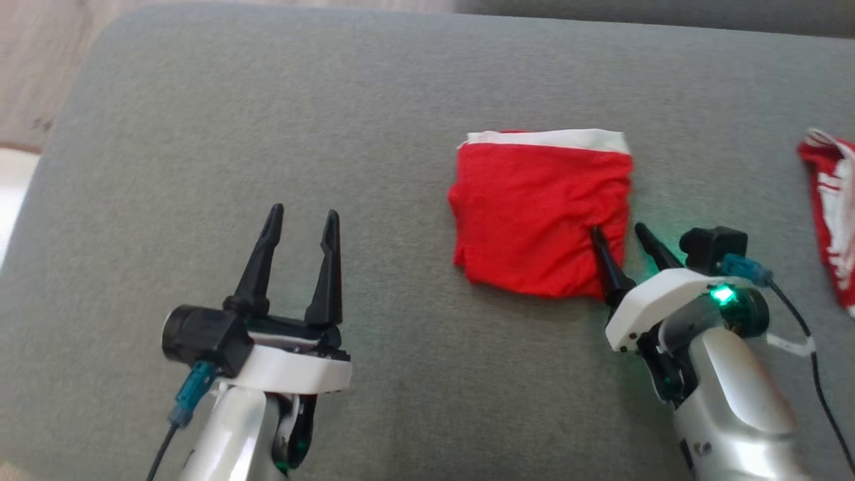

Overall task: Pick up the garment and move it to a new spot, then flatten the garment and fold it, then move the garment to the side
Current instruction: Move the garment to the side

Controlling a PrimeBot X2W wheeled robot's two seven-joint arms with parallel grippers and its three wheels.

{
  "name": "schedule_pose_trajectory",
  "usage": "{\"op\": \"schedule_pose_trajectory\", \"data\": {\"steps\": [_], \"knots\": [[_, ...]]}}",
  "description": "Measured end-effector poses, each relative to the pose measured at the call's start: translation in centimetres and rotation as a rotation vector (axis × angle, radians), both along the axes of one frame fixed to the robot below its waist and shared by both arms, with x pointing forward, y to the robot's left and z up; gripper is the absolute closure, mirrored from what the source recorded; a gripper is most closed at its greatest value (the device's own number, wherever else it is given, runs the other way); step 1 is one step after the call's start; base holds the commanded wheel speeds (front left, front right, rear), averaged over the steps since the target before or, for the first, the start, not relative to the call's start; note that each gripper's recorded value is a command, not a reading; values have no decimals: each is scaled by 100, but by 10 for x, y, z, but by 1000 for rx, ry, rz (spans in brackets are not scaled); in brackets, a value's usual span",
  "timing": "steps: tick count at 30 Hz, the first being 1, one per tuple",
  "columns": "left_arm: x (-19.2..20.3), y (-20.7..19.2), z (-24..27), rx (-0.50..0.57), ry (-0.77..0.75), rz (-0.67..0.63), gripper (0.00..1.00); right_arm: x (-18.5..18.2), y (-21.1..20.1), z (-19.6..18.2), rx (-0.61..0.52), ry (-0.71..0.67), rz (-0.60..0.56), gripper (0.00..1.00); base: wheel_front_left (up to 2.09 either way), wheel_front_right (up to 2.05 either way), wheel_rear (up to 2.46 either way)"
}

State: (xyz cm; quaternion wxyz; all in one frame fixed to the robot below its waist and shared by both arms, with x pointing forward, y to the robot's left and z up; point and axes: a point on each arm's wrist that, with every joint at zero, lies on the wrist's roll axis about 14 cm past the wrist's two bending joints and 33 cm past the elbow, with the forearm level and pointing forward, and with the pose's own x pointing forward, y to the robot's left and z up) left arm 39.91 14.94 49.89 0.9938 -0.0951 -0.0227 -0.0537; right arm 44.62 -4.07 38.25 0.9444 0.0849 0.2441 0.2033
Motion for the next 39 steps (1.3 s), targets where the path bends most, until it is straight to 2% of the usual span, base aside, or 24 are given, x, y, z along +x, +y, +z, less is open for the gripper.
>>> {"op": "schedule_pose_trajectory", "data": {"steps": [2, 9, 10, 11, 16, 24, 30, 39], "knots": [[-2, 4, -2, 0, 8, 12, 0, 0, 8, -10, 10, 51, 14, 0, 0, 0, 0], [-6, 15, -6, -2, 22, 46, 0, 13, 31, -13, -3, 77, 84, 0, 0, 0, 0], [-6, 15, -6, -1, 23, 48, 0, 13, 33, -15, -13, 79, 93, 34, 0, 0, 0], [-6, 16, -6, -1, 23, 49, 0, 13, 33, -15, -24, 79, 102, 100, 0, 0, 0], [-5, 15, -4, 1, 19, 52, 0, 15, 37, -13, -76, 42, 138, 100, 0, 0, 0], [-1, 5, 1, -8, 2, 21, 0, 17, 16, -5, -186, -54, 137, 100, 0, 0, 0], [5, -10, 7, -19, -21, -21, 0, 23, -19, 10, -326, -139, 130, 100, 0, 0, 0], [13, -34, 16, -36, -49, -89, 0, 30, -109, 44, -569, -237, 105, 100, 0, 0, 0]]}}
